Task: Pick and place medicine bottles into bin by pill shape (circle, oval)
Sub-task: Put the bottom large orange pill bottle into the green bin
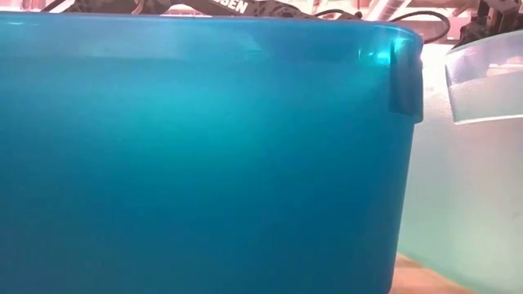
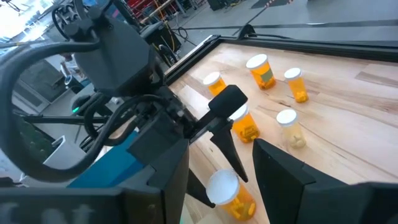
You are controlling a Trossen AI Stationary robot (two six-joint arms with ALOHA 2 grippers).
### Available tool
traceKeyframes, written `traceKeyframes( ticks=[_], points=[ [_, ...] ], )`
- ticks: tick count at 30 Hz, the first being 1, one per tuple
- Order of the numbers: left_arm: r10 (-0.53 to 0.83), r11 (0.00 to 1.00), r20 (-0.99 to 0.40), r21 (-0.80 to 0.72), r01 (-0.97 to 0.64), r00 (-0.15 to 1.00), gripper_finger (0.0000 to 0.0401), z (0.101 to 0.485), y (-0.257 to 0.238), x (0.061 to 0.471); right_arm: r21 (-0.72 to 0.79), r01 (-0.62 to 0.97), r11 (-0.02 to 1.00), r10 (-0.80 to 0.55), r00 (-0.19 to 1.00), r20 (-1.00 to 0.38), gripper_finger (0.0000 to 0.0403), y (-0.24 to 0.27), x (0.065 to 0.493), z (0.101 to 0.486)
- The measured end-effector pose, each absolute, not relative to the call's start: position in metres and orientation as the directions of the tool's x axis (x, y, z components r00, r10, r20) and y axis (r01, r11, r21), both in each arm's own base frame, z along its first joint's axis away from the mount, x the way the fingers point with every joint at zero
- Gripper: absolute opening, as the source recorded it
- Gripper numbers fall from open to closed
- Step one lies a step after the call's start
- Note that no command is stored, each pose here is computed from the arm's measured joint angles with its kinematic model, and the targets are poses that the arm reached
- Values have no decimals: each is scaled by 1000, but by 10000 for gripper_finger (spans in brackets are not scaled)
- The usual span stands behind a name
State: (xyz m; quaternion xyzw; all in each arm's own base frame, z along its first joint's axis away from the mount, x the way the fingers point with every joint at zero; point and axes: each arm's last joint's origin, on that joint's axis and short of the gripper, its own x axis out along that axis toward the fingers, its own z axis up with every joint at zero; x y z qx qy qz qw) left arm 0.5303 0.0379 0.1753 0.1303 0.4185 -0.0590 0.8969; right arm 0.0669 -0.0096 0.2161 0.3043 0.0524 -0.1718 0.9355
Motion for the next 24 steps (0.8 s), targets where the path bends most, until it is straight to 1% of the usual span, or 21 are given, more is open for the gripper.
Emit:
traceKeyframes(
  ticks=[6, 14, 20, 24],
  points=[
    [-2, 959, -766, 181, 219, 643, 212, 175, 40, 530, 551, 353, 756, -290, 935, -203, 184, -10, 67, 216],
    [11, 960, -767, 188, 208, 641, 204, 177, 40, 530, 551, 353, 756, -289, 935, -203, 186, -10, 67, 216],
    [48, 960, -753, 217, 179, 657, 203, 199, 41, 533, 548, 353, 758, -289, 935, -203, 183, -10, 67, 216],
    [60, 965, -744, 214, 153, 666, 202, 222, 42, 533, 548, 354, 758, -289, 935, -203, 183, -10, 67, 216]
  ],
)
